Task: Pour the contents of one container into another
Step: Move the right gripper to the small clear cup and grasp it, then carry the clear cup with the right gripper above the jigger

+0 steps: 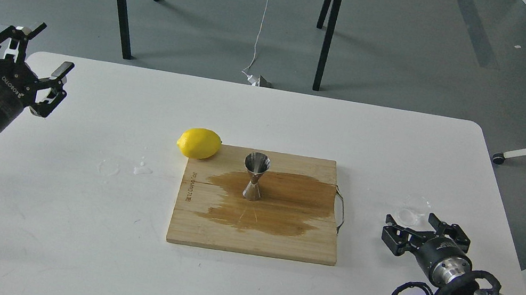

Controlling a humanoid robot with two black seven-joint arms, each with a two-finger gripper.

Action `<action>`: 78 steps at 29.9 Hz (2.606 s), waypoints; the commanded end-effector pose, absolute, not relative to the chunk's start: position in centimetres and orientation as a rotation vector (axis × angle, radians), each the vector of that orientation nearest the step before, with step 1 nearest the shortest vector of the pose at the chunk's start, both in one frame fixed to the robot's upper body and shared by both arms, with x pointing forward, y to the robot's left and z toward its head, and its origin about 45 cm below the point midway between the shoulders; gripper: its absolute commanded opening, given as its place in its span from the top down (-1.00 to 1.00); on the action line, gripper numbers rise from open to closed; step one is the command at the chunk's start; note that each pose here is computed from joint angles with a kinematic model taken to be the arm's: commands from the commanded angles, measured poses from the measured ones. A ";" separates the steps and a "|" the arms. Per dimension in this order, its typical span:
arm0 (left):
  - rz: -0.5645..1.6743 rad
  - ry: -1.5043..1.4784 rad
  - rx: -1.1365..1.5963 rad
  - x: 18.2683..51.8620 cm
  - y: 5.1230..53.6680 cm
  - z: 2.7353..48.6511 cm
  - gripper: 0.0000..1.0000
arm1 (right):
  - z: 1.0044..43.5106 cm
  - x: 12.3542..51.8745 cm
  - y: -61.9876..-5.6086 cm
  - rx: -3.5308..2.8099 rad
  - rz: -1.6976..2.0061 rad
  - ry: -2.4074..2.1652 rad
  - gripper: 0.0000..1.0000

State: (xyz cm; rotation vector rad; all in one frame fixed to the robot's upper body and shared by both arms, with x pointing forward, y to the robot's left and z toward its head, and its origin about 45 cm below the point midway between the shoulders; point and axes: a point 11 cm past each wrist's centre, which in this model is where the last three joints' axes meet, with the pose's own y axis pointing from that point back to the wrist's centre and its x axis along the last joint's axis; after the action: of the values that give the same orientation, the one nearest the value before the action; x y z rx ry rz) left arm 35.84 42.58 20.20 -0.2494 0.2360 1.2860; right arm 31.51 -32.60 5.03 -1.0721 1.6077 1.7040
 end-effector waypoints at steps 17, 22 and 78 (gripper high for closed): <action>1.305 0.238 -0.240 35.7 43.2 19.9 -0.63 | 5.3 32.6 -33.2 -1.073 1.676 1.616 -0.55; 1.313 0.239 -0.235 35.6 43.4 19.7 -0.63 | 5.3 32.7 -33.1 -1.079 1.673 1.615 -0.44; 1.349 0.258 -0.227 35.5 44.0 18.5 -0.65 | 19.1 36.5 -19.5 -2.081 1.260 1.425 0.45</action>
State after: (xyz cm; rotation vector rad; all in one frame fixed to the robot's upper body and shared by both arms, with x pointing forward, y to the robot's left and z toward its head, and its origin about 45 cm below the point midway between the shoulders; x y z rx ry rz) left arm 35.51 43.99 18.49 -0.2272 0.2580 1.3488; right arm 35.88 -21.67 18.25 -1.9479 1.4354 1.3132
